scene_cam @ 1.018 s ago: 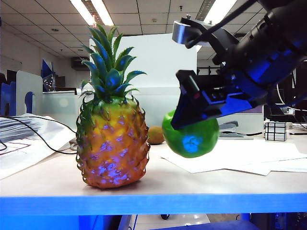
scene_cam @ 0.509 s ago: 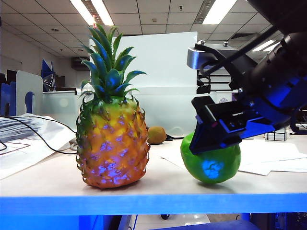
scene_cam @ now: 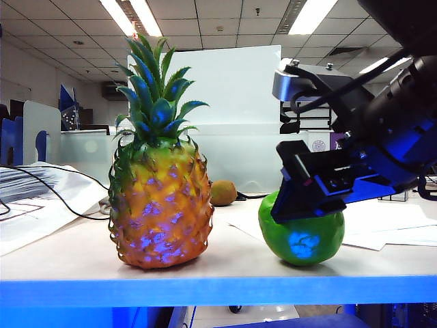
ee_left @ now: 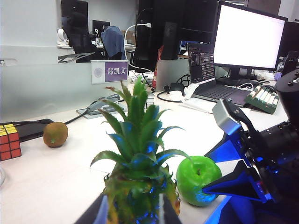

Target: Arrange all the fruits from large to small from left to right in a row.

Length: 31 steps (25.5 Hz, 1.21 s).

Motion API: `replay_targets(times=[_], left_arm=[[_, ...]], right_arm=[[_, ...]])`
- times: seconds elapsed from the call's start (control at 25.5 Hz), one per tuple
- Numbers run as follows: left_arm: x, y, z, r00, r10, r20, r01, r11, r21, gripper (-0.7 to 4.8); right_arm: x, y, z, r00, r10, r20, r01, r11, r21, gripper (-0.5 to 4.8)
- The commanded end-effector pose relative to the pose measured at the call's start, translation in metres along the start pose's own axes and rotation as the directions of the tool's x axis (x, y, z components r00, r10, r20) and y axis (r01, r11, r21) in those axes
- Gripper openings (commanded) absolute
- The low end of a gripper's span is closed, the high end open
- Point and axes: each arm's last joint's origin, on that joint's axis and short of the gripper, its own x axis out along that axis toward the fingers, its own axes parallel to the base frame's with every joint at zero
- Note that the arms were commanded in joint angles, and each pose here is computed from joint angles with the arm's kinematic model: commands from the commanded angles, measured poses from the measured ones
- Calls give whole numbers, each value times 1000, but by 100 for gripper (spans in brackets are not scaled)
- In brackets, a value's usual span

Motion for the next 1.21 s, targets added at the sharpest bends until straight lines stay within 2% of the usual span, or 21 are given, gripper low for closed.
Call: replay_targets(times=[0.04, 0.12, 0.2, 0.35, 0.51, 0.55, 0.67, 0.7, 1.06, 1.21], left_arm=[[0, 0, 2, 1000, -7, 9, 7, 1000, 7, 152], [0, 0, 2, 1000, -7, 9, 7, 1000, 7, 152], [0, 0, 2, 1000, -7, 9, 7, 1000, 7, 152], [0, 0, 2, 1000, -7, 9, 7, 1000, 7, 152], [0, 0, 2, 1000, -7, 9, 7, 1000, 7, 152], [0, 0, 2, 1000, -7, 9, 7, 1000, 7, 152], [0, 0, 2, 1000, -8, 9, 8, 1000, 7, 152], [0, 0, 2, 1000, -8, 9, 8, 1000, 7, 152], [0, 0, 1, 1000, -7, 9, 7, 1000, 6, 152], [0, 0, 1, 1000, -7, 9, 7, 1000, 6, 152]], right_arm=[[-1, 0, 0, 1000, -1, 9, 1, 1000, 21, 51], [-1, 0, 0, 1000, -1, 9, 1, 1000, 21, 151], [-1, 0, 0, 1000, -2, 10, 2, 1000, 21, 219], [-1, 0, 0, 1000, -2, 11, 2, 1000, 22, 271], [-1, -1, 2, 999, -24, 28, 24, 999, 27, 285], [-1, -1, 2, 999, -30, 34, 29, 999, 29, 307], [-1, -1, 4, 998, -30, 52, 28, 999, 34, 455], [-1, -1, 4, 998, -31, 55, 29, 999, 39, 474], [-1, -2, 6, 997, -33, 68, 30, 999, 43, 473], [-1, -3, 12, 991, -44, 128, 36, 997, 63, 479]])
